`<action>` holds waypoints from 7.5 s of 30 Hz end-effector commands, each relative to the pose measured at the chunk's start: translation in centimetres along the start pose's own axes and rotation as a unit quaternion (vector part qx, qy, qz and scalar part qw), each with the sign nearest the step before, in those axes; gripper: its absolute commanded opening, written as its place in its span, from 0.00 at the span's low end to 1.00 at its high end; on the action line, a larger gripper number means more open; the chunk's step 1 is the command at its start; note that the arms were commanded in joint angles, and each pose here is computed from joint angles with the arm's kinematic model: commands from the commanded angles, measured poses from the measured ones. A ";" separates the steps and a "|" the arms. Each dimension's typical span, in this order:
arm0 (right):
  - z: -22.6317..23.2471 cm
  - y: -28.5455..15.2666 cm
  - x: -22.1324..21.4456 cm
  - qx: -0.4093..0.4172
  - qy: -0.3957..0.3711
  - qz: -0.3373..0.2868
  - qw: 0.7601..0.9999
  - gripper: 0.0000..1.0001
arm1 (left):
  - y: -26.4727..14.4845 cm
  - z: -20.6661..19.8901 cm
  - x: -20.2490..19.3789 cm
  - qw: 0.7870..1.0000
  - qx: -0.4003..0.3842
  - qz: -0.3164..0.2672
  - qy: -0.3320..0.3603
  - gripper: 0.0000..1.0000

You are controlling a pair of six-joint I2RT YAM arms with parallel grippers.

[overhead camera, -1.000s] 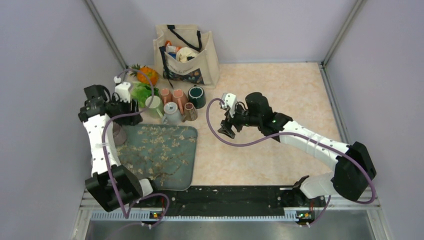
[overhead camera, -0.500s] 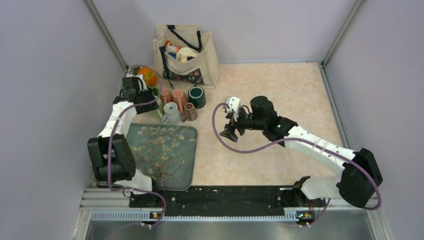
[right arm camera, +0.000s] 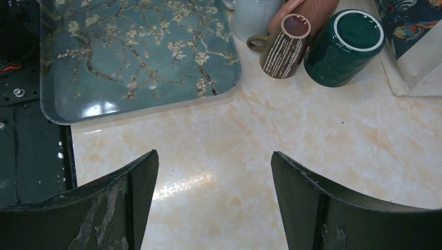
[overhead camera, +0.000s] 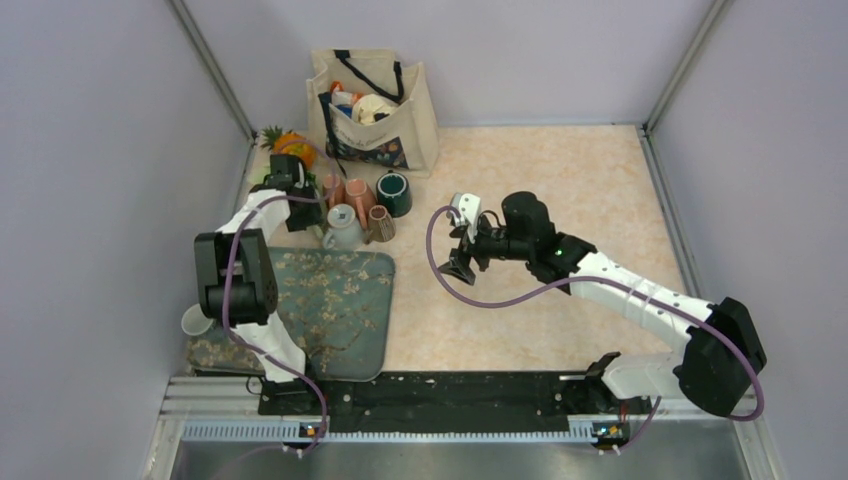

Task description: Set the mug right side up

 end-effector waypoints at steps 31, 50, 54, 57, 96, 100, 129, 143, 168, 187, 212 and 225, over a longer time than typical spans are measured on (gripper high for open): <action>-1.8 2.4 5.8 -0.008 0.132 -0.113 0.985 0.87 | -10.0 0.5 4.8 0.992 -0.110 -0.061 0.008 0.00; -7.2 7.2 14.0 -0.019 0.262 -0.298 0.918 0.99 | -27.7 -11.6 3.8 0.871 -0.455 -0.118 0.142 0.00; -7.5 6.9 16.0 -0.008 0.251 -0.334 0.909 0.99 | -29.1 -13.9 1.9 0.845 -0.499 -0.093 0.168 0.00; -7.6 6.1 17.4 -0.004 0.239 -0.365 0.900 0.98 | -29.9 -15.3 0.3 0.826 -0.527 -0.072 0.187 0.00; 3.2 10.8 4.5 -0.017 -0.447 0.154 0.881 0.00 | -27.9 -8.5 1.9 0.890 -0.324 -0.132 0.291 0.69; 4.2 11.9 3.8 -0.023 -0.489 0.222 0.843 0.00 | -29.0 -11.0 -0.5 0.873 -0.323 -0.125 0.344 0.70; 7.7 13.3 5.2 0.009 -0.487 0.213 0.847 0.00 | -16.3 -11.9 -9.8 0.836 -0.097 -0.040 0.539 0.51; 5.6 12.7 4.9 -0.078 -0.506 0.236 0.826 0.36 | -15.1 -11.0 -10.2 0.842 -0.086 -0.035 0.532 0.00; 13.3 7.0 9.6 0.039 -0.454 0.023 0.890 0.54 | -15.0 10.9 -10.8 0.955 0.014 0.077 0.286 0.00; 12.4 7.0 7.8 0.040 -0.440 0.031 0.897 0.54 | -15.5 21.1 -13.7 0.969 0.093 0.071 0.217 0.00; 6.5 6.8 8.4 -0.020 -0.268 -0.013 0.963 0.55 | -22.0 7.2 -5.2 0.934 -0.193 -0.028 0.300 0.70; 3.1 4.8 7.4 -0.048 -0.134 -0.084 0.986 0.99 | -6.0 1.3 0.7 0.909 -0.185 0.058 0.368 0.99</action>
Point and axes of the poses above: each gripper's point midway between its finger pads, its own y axis out along the fingers, its own z axis along the line the jaws close on, x = y × z, the point moved 2 cm from there along -y, back along the fingers, and after that the axes turned 6 degrees about -y, right-handed, at the moved point
